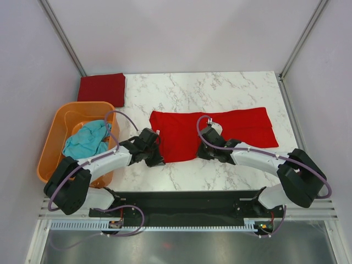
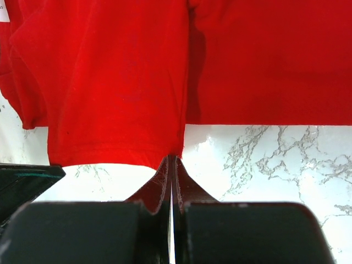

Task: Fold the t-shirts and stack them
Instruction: Fold the tshirt

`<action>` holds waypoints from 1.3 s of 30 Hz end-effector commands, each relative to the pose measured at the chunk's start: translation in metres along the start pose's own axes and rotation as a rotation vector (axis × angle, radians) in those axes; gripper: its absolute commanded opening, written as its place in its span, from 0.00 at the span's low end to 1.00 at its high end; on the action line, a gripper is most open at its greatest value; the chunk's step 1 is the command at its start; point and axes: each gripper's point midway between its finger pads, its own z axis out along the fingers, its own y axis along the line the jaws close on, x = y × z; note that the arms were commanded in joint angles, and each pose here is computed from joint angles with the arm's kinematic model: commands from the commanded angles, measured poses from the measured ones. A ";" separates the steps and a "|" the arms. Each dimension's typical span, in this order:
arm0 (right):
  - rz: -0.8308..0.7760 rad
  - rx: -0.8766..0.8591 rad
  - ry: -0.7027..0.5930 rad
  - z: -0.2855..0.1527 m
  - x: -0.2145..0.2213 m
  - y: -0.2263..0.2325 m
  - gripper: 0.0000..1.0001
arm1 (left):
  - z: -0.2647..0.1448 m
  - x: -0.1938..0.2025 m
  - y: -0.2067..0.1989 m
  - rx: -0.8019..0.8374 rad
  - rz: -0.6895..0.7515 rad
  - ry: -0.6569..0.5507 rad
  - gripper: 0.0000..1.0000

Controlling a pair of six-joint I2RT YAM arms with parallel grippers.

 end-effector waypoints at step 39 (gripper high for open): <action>0.029 -0.134 0.036 0.034 -0.095 0.023 0.00 | 0.009 -0.125 -0.070 0.090 -0.047 -0.070 0.02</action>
